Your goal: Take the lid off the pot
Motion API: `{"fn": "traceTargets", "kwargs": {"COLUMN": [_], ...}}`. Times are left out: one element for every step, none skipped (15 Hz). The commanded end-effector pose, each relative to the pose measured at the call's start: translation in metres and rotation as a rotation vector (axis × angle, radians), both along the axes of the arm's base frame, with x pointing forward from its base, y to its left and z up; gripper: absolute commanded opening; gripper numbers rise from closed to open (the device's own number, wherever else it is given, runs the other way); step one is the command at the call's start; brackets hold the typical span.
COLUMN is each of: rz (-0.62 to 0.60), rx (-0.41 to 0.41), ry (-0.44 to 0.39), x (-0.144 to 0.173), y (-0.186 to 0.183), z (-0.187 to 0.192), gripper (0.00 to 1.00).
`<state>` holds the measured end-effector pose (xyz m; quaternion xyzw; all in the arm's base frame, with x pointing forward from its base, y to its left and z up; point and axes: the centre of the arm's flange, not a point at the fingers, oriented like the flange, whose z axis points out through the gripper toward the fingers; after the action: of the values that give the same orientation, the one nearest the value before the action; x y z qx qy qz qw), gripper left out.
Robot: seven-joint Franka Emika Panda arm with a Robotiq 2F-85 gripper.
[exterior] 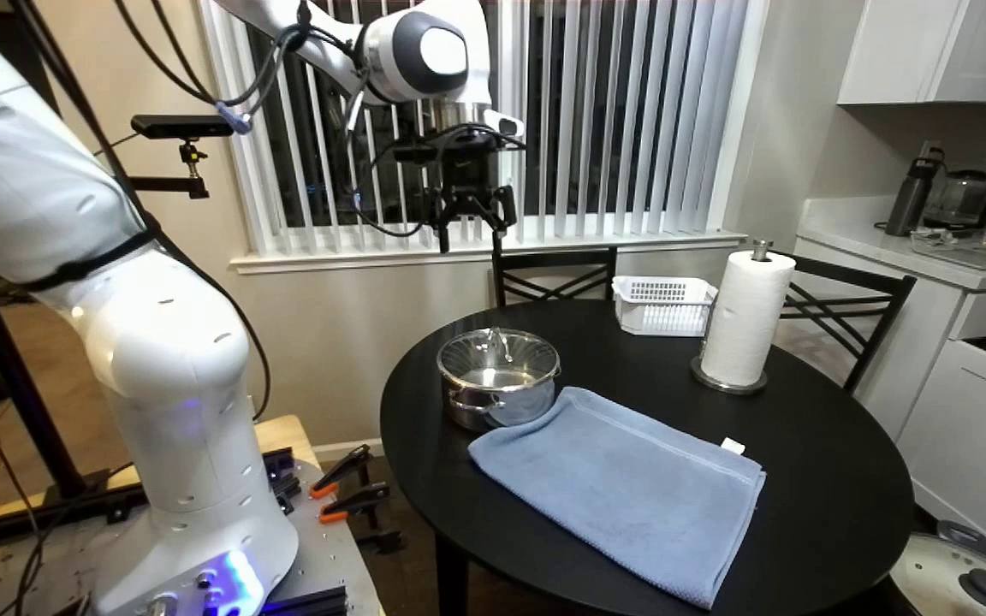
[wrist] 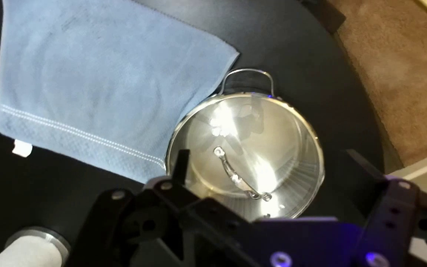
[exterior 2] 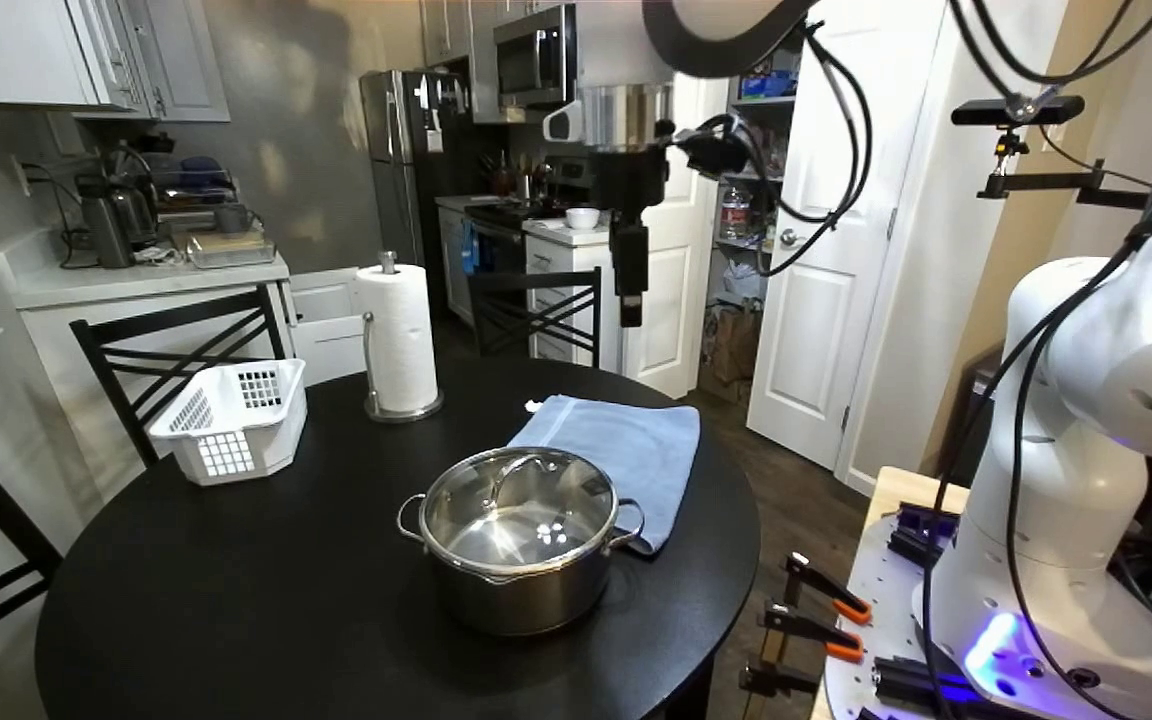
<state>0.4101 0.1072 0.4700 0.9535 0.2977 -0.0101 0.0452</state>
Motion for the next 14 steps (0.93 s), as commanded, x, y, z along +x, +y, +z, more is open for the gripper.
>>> {"fn": "traceTargets", "kwargs": {"rz": [0.082, 0.109, 0.149, 0.200, 0.245, 0.296, 0.340, 0.386, 0.431, 0.477, 0.523, 0.568, 0.612, 0.520], "rx": [-0.056, -0.049, -0.040, -0.046, -0.056, -0.070, -0.081, -0.094, -0.112, -0.133, -0.150, -0.169, -0.188, -0.147], "ry": [-0.016, -0.001, 0.021, 0.053, 0.077, 0.104, 0.123, 0.141, 0.159, 0.169, 0.180, 0.186, 0.193, 0.187], "x": [0.077, 0.087, 0.093, 0.096, 0.099, 0.097, 0.097, 0.094, 0.093, 0.087, 0.082, 0.072, 0.069, 0.085], "y": [0.007, 0.011, 0.014, 0.016, 0.016, 0.014, 0.013, 0.009, 0.007, 0.005, 0.005, 0.008, 0.010, 0.012], "z": [-0.031, -0.042, -0.052, -0.061, -0.066, -0.069, -0.071, -0.069, -0.067, -0.062, -0.058, -0.052, -0.048, -0.063], "gripper": [1.00, 1.00, 1.00, 1.00, 1.00, 1.00, 1.00, 1.00, 1.00, 1.00, 1.00, 1.00, 1.00, 1.00]}}
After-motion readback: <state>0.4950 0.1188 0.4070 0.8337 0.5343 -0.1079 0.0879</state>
